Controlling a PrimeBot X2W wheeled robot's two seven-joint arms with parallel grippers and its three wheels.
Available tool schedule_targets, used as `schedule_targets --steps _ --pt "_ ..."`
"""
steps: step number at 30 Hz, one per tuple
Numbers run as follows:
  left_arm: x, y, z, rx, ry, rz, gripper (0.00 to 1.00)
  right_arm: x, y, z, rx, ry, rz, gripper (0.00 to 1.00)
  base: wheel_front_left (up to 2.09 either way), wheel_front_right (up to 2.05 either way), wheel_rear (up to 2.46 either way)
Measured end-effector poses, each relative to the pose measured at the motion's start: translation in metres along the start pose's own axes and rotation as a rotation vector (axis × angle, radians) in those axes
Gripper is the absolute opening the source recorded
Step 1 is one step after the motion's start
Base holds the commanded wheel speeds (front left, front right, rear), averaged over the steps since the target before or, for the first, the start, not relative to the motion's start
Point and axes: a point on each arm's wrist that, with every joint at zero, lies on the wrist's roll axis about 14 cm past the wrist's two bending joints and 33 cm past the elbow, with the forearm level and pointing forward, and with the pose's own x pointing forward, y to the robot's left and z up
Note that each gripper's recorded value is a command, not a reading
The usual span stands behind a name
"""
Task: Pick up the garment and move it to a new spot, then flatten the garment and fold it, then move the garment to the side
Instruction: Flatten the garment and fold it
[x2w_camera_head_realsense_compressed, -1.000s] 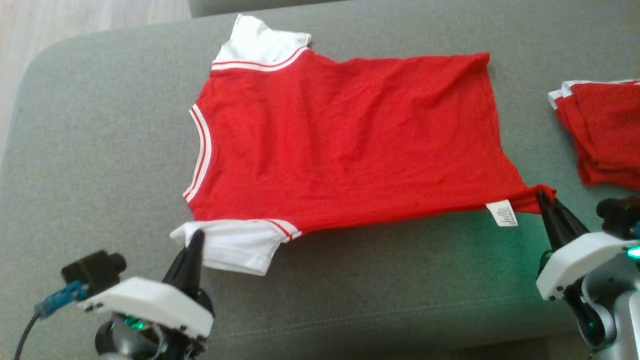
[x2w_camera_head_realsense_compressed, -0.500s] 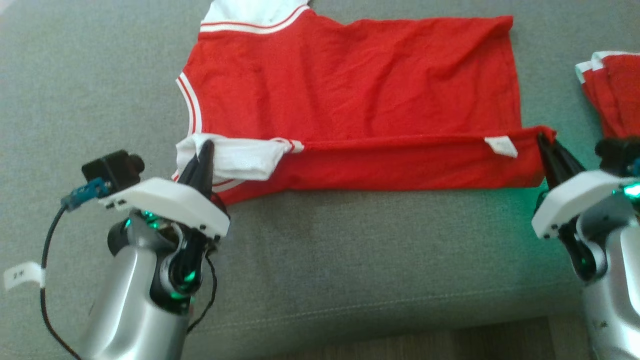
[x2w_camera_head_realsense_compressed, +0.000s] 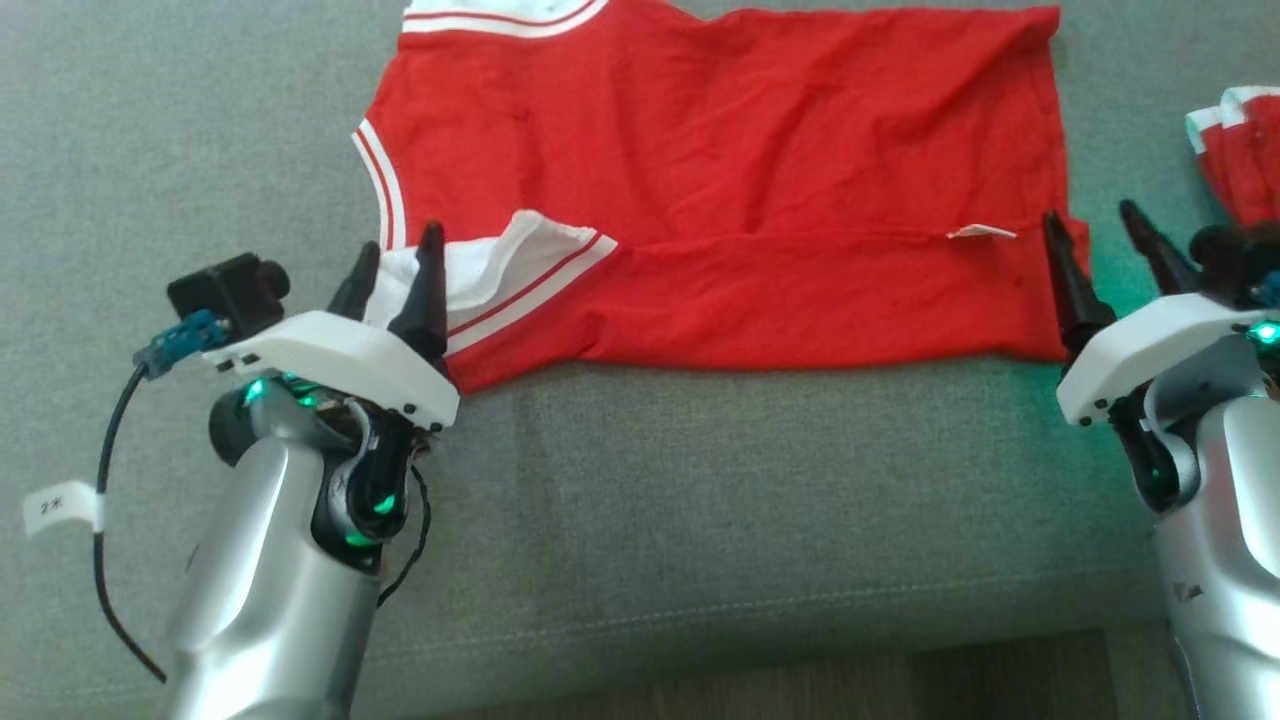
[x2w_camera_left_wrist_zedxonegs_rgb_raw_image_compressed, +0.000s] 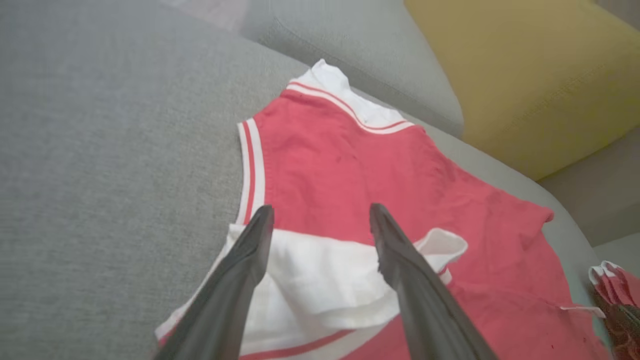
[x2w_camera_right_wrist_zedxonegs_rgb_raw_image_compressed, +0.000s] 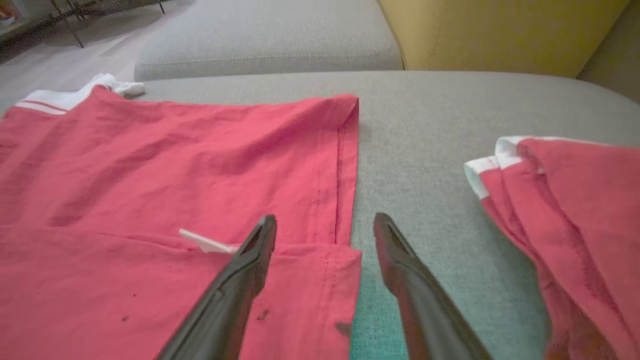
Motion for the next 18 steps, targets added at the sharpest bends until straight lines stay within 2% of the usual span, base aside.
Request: schedule_targets --steps 6,8,11,18 --pt "-0.013 -0.005 0.021 0.068 -0.101 -0.008 1.00 -0.010 0.006 0.027 0.024 -0.111 0.000 1.00 0.00 0.00 0.00" --pt "-0.023 0.003 0.007 0.099 -0.068 0.018 1.00 -0.018 0.011 0.029 0.043 -0.130 0.004 1.00 0.00 0.00 0.00" --pt "-0.047 0.032 -0.024 0.118 -0.002 0.121 1.00 -0.034 0.015 0.026 0.064 -0.143 0.004 1.00 0.00 0.00 0.00" --pt "-0.062 0.053 -0.041 0.149 0.039 0.194 1.00 -0.050 0.023 0.024 0.093 -0.127 0.012 1.00 0.00 0.00 0.00"
